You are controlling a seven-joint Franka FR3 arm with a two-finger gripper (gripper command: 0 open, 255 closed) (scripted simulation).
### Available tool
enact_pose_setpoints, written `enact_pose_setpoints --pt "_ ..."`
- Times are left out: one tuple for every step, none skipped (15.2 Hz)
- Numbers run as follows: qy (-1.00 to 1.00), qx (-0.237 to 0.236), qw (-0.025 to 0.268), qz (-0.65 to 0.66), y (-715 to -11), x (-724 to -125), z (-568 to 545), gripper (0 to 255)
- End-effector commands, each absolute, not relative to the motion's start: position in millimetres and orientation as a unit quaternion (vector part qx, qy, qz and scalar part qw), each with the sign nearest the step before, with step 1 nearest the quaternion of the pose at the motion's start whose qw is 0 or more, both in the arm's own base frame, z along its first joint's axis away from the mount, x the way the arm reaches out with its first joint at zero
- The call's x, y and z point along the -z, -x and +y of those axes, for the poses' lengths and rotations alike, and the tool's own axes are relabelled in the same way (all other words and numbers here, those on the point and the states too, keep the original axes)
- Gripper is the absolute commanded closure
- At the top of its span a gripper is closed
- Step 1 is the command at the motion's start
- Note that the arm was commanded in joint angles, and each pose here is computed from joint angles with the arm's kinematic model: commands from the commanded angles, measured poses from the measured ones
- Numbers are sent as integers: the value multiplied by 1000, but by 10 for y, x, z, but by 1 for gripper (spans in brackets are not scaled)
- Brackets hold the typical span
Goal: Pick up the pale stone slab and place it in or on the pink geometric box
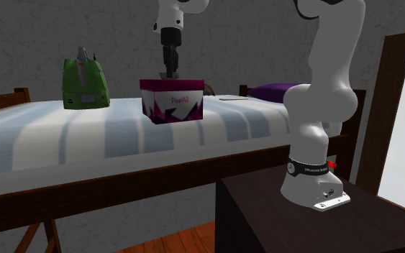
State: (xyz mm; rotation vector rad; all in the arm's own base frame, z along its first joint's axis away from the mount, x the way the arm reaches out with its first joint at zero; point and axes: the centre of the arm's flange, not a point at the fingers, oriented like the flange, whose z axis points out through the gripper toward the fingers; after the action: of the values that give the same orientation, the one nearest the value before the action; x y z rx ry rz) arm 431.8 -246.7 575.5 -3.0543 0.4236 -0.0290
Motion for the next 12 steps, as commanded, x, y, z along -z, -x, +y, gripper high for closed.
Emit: enact_pose_setpoints --pt "990 7 29 138 -4322 -5731 -2472 255" --pt "990 7 29 138 -4322 -5731 -2472 255" --pt "990 7 29 138 -4322 -5731 -2472 255" --pt "990 7 29 138 -4329 -5731 -2471 0" --pt "990 7 29 138 -4327 -5730 -2475 0" --pt "990 7 29 138 -4326 -5731 -2475 0" --pt "990 7 29 138 -4325 -5731 -2476 0" --pt "990 7 29 138 -4325 -5731 -2476 0" --pt "990 7 29 138 -4322 -5731 -2472 0" --pt "990 7 29 138 -4319 -5863 -2480 0" --pt "990 7 29 138 -4316 -5995 -2487 0" --pt "990 7 29 138 -4313 -6126 -2494 0"
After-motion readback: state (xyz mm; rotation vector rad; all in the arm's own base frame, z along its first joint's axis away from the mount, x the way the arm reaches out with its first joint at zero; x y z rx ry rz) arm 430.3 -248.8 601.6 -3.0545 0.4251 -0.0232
